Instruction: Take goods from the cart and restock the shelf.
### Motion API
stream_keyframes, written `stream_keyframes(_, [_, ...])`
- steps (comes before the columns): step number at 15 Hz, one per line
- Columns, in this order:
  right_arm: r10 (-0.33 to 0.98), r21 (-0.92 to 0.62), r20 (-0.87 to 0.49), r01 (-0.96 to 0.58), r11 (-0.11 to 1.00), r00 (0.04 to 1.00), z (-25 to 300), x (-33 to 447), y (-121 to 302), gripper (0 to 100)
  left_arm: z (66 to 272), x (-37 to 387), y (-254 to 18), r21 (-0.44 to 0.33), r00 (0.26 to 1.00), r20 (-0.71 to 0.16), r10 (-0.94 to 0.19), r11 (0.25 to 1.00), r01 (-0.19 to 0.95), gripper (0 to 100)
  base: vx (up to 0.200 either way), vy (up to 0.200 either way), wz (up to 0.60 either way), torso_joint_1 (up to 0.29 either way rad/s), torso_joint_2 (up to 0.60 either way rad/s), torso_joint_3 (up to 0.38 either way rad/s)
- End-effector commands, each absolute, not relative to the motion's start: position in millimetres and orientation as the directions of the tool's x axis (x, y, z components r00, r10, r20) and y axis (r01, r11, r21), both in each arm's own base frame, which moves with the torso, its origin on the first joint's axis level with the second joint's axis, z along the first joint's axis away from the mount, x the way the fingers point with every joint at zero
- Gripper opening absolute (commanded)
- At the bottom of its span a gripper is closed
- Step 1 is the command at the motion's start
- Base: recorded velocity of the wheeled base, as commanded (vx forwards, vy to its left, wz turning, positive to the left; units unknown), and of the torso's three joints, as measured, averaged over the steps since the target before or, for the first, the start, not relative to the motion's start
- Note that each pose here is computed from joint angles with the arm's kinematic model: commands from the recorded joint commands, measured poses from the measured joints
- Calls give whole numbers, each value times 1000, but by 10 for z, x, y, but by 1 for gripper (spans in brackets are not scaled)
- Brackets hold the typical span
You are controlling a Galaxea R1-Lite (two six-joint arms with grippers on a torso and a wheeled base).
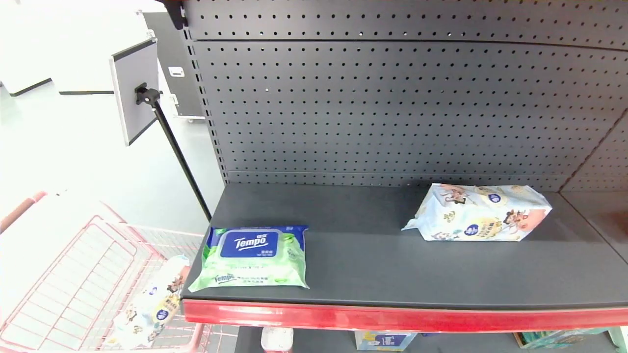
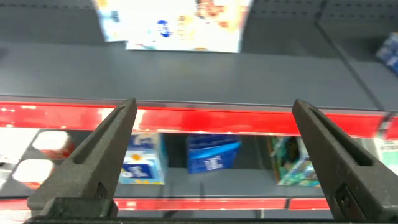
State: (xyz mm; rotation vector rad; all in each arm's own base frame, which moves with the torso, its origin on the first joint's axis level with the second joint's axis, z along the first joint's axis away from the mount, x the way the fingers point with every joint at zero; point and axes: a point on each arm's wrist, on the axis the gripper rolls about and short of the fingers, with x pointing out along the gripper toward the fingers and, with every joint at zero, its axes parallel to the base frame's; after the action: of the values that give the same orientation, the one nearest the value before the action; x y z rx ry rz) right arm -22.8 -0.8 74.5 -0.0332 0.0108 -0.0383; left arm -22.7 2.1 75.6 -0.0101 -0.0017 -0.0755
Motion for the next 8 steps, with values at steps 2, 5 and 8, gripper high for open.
stream_keyframes(2, [-38,-34,-11,38,999,999,746,-227,-8,100,756,-227,21,-11,997,2,-75,997,75,100,0,200,0,0,7,5])
stream_keyframes(5, [-11,-32,-11,10,999,1000,746,-227,-2,100,756,-227,21,-11,997,2,-75,997,75,100,0,200,0,1,4,-1])
stream_keyframes(8, [-9,-32,-11,9,999,1000,746,-227,-1,100,756,-227,21,-11,997,2,-75,997,75,100,0,200,0,1,4,4])
